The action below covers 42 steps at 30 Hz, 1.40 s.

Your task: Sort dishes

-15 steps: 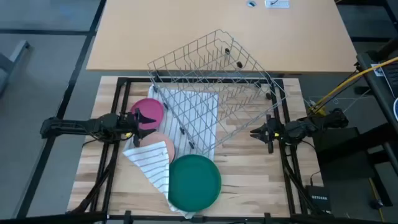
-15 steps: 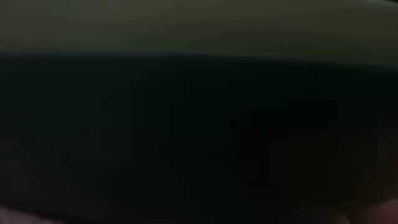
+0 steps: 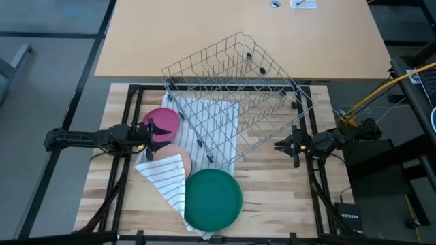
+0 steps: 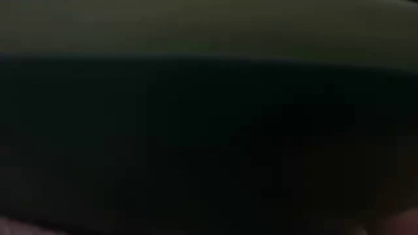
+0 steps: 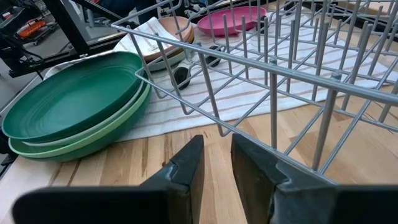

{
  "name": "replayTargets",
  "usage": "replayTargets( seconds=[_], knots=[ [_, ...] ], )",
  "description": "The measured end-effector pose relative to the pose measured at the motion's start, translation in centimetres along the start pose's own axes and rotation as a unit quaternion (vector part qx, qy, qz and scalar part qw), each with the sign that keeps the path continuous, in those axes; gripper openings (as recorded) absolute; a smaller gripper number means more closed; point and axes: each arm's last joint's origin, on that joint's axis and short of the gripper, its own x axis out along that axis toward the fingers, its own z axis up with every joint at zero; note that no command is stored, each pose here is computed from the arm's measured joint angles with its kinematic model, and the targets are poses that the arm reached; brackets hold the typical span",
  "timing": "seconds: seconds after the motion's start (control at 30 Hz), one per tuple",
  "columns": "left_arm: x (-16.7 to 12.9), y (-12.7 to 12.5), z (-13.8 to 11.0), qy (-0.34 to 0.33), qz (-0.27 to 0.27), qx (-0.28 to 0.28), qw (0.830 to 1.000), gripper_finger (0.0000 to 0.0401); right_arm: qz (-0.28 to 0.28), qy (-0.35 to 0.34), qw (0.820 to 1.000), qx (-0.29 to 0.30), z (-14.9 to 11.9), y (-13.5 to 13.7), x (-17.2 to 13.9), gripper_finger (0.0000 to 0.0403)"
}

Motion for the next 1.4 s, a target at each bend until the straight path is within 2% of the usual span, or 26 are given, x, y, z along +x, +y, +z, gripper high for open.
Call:
replayTargets(
  seconds=[1.27,1.4],
  knots=[
    [0.00,0.00,0.00,0.000,0.000,0.000,1.000,0.0219,0.000,0.000,1.000,0.000,0.00,0.00,0.00,0.0085],
    [0.00,0.00,0.00,0.000,0.000,0.000,1.000,0.0219,-0.011,-0.016,1.000,0.004,0.22,-0.01,0.02,0.0085]
  ],
)
